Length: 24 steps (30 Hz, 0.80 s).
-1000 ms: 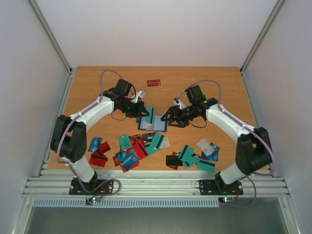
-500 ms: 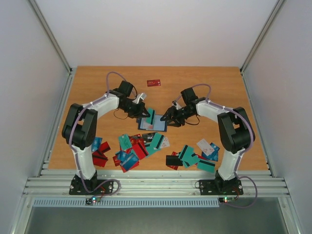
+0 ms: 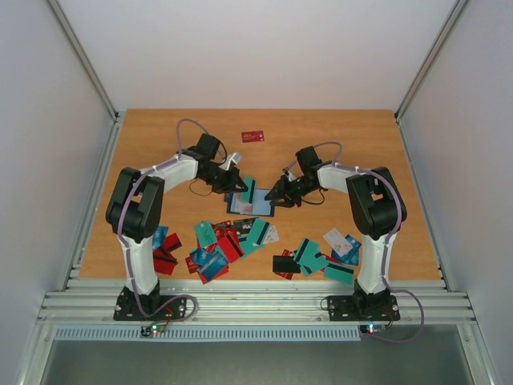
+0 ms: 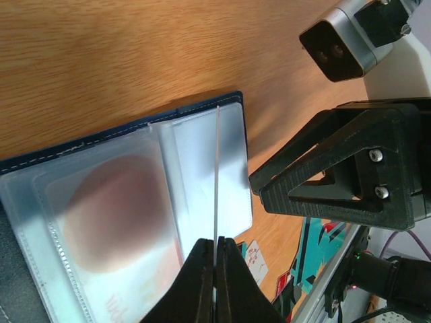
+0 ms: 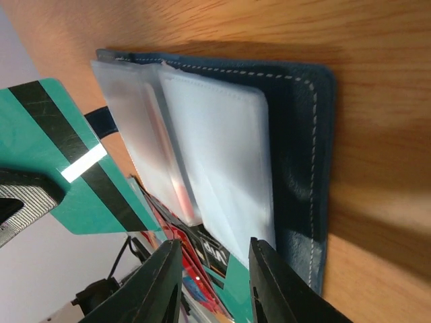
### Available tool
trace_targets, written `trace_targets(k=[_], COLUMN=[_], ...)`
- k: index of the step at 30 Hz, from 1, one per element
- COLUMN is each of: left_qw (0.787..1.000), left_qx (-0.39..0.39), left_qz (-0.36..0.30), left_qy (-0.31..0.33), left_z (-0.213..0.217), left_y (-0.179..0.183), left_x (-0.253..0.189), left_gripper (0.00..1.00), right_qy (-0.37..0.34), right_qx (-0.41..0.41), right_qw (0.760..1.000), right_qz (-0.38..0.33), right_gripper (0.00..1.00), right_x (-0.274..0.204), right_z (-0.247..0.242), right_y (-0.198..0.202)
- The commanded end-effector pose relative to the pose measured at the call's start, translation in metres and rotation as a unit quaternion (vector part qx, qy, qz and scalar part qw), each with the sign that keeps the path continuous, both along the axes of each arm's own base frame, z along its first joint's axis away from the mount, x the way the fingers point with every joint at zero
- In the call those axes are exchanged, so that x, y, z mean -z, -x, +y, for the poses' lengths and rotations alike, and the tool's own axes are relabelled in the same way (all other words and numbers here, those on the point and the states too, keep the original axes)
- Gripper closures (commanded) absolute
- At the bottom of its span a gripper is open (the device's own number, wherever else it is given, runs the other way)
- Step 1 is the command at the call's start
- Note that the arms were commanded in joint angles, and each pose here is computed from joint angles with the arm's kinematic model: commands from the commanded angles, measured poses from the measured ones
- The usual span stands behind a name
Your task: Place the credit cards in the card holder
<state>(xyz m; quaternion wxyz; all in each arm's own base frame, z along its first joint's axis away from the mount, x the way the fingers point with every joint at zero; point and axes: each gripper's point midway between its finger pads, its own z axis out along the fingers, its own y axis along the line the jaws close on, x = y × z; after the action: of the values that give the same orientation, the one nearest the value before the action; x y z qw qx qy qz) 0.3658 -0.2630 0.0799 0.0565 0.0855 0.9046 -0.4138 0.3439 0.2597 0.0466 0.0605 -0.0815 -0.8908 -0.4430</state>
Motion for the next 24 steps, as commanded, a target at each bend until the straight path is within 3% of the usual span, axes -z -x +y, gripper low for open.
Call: trace_targets(k=[1, 24], left_qw=[1.0, 0.999], left_qx=[-0.006, -0.019], left_qz=[-0.008, 0.02], left_qy=[-0.005, -0.02], left_z=[0.0, 0.001], left_y=[-0.009, 0.004], left_x=[0.01, 0.039], left_gripper=[1.0, 1.0], right_qy=[-0.011, 0.016], right_qx=[-0.005, -0.032], right_qw=[1.0, 0.999], right_qz=[-0.003, 0.029], right_gripper=[0.72, 0.8], right_x=[0.005, 0.041], right_z=[0.0, -0.01], right_y=[-0.007, 0.011])
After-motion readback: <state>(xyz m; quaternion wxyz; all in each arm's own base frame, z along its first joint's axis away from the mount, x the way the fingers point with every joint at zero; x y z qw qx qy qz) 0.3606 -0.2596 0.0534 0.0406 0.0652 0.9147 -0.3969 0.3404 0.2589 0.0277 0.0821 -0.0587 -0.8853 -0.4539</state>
